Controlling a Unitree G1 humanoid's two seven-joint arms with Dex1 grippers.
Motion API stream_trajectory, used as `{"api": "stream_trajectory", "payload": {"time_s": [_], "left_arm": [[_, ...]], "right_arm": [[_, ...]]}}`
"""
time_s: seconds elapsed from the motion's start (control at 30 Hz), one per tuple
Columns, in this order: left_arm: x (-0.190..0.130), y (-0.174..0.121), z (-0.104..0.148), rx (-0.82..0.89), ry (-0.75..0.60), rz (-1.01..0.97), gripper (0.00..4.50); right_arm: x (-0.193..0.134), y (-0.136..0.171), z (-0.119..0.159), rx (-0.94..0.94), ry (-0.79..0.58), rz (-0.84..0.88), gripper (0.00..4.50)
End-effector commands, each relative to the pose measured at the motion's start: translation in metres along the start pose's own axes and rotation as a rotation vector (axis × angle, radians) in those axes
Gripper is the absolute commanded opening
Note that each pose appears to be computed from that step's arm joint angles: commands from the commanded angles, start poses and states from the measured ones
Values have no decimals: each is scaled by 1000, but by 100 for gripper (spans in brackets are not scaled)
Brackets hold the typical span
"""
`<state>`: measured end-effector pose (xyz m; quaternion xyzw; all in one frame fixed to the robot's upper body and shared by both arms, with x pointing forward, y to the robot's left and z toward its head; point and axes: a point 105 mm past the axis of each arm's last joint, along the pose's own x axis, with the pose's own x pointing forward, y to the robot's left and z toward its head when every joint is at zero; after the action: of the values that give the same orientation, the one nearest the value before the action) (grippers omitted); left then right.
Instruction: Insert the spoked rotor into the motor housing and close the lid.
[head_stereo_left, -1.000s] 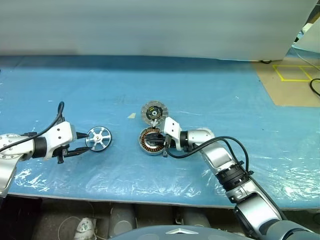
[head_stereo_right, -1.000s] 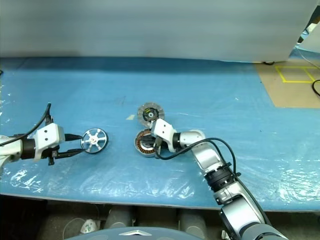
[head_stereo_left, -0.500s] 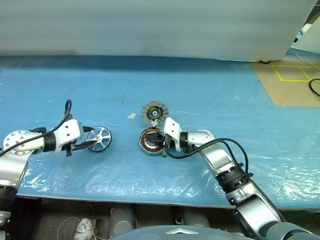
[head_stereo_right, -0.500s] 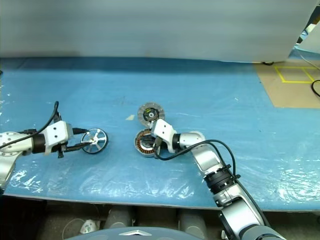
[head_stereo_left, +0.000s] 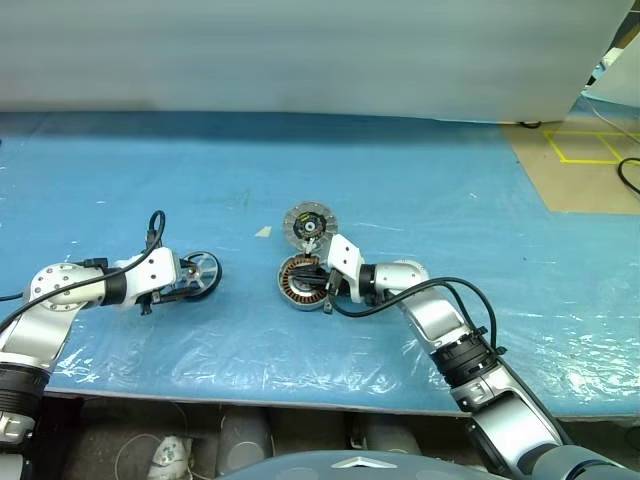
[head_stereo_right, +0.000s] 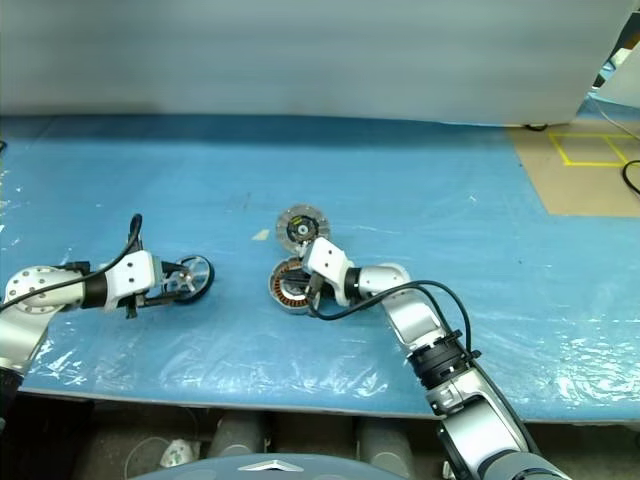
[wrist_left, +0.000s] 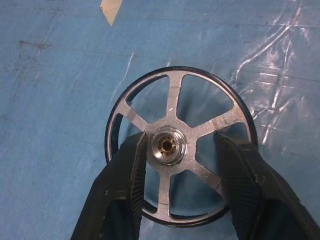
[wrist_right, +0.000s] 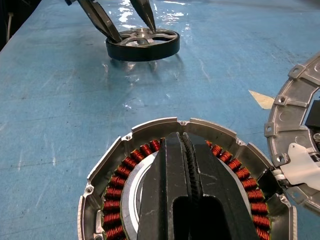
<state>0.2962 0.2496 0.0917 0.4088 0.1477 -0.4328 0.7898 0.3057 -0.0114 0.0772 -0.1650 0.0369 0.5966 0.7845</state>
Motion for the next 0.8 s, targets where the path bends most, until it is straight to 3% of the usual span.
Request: {"api": "stream_trajectory", "payload": {"time_s": [0.03,0.2,0.3,0.8], "left_arm": [[4,-3,-2,3,9,-13,223],[7,-10,-3,-94,5,-62,223],[8,-15,0,-202,-25,-103,176],[4,-13,19,-301,-93,-164,176]], "right_arm": [[1,4,6,-12,-21,6,0],[2,4,7,-14,-25,4,0],[3,4,8,-16,-25,5,0],[2,4,6,-18,-17,-1,0]]}}
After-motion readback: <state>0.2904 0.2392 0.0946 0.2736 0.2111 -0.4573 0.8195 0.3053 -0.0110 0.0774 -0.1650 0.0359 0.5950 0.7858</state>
